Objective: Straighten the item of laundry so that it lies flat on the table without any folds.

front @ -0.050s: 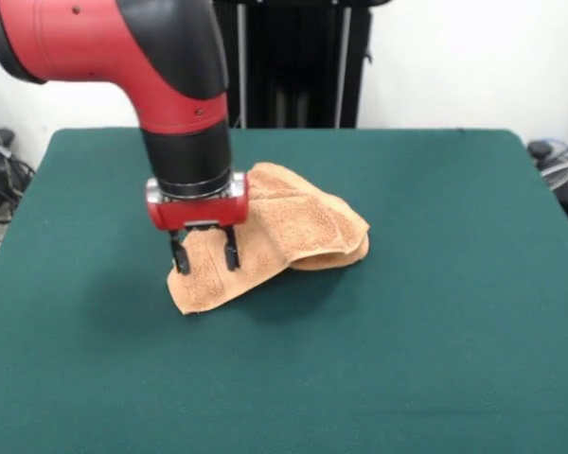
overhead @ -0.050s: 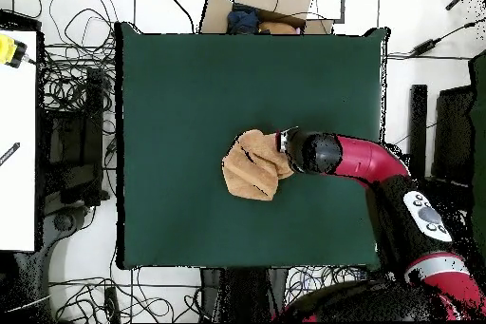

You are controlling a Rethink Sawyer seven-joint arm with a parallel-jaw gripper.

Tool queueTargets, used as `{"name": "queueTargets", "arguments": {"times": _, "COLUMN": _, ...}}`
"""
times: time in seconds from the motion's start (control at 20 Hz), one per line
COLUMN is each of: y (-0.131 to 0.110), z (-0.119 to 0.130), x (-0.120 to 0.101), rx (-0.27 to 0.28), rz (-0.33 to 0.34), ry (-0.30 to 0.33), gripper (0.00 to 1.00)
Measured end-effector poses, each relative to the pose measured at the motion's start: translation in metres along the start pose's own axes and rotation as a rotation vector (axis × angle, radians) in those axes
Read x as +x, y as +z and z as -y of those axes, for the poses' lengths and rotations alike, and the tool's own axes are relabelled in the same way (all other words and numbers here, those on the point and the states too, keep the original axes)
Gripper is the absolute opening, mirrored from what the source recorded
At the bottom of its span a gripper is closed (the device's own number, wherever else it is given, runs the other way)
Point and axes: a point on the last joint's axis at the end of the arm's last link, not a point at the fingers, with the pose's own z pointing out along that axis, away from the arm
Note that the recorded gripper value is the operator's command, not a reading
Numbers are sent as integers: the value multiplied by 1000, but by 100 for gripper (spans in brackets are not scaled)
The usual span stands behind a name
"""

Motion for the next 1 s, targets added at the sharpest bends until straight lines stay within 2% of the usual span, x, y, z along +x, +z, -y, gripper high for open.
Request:
{"name": "queueTargets", "arguments": {"times": 0.35, "y": 8, "z": -38, "x": 8, "rx": -4, "rz": -24, "ry": -94, "gripper": 100}}
{"name": "queueTargets", "arguments": {"times": 0.55, "y": 13, "z": -60, "x": 14, "rx": -8, "rz": -21, "ry": -140, "gripper": 100}}
{"name": "queueTargets", "arguments": {"times": 0.6, "y": 16, "z": -72, "x": 18, "rx": -11, "rz": -12, "ry": -163, "gripper": 100}}
{"name": "queueTargets", "arguments": {"times": 0.85, "y": 24, "z": -91, "x": 17, "rx": -17, "rz": 12, "ry": -193, "gripper": 100}}
{"name": "queueTargets", "arguments": {"times": 1.0, "y": 38, "z": -104, "x": 24, "rx": -37, "rz": 1, "ry": -201, "gripper": 100}}
